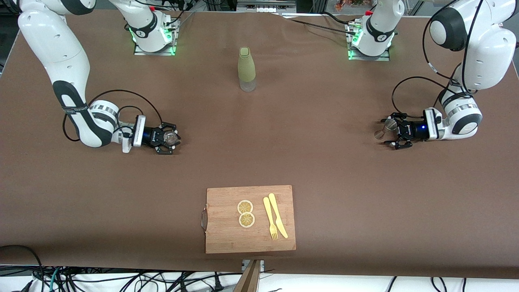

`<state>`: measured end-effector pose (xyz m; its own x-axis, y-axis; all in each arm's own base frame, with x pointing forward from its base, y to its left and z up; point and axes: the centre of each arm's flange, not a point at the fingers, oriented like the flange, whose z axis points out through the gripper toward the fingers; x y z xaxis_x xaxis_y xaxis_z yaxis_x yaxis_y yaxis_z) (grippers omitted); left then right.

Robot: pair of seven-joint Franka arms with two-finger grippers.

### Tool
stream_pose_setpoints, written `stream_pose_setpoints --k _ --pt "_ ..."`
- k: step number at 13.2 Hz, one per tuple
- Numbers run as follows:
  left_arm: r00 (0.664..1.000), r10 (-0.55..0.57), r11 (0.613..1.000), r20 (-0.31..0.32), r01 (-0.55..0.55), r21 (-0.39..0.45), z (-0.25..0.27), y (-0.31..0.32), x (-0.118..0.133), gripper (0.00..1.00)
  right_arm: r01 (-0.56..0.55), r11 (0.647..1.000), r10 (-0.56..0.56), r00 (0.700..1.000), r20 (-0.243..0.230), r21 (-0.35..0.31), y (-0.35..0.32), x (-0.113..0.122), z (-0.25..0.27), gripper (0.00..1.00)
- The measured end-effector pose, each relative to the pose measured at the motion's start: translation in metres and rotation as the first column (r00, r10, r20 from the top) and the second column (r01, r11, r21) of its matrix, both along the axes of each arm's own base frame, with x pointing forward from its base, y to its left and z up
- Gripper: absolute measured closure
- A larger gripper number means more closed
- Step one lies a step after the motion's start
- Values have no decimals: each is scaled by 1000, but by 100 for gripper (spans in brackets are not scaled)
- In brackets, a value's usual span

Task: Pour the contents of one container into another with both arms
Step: 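Close the right gripper on the glass while the left gripper grasps the jigger, then lift the glass with the right gripper while the left gripper brings the jigger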

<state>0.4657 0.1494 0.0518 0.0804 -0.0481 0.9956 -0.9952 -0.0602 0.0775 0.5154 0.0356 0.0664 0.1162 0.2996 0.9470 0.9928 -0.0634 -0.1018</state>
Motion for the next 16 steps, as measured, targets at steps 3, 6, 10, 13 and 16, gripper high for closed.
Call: stream_pose_setpoints --k 3,6,10,13,16 --pt "1000 2 1000 -4 -2 2 -2 1 -1 4 -2 1000 2 1000 14 1 1 6 4 87" --pt "1000 5 1000 -5 -5 6 -2 4 -2 14 -14 1000 13 1000 25 16 13 14 11 87" --pt "1000 10 1000 -5 -10 3 -1 8 -3 18 -32 998 32 999 11 58 44 31 39 87" --pt "1000 11 1000 -5 -11 1 0 9 -4 49 -45 994 43 999 28 95 72 45 69 87" --pt "1000 11 1000 -6 -11 -1 -1 8 -4 79 -48 989 46 999 21 140 104 55 103 87"
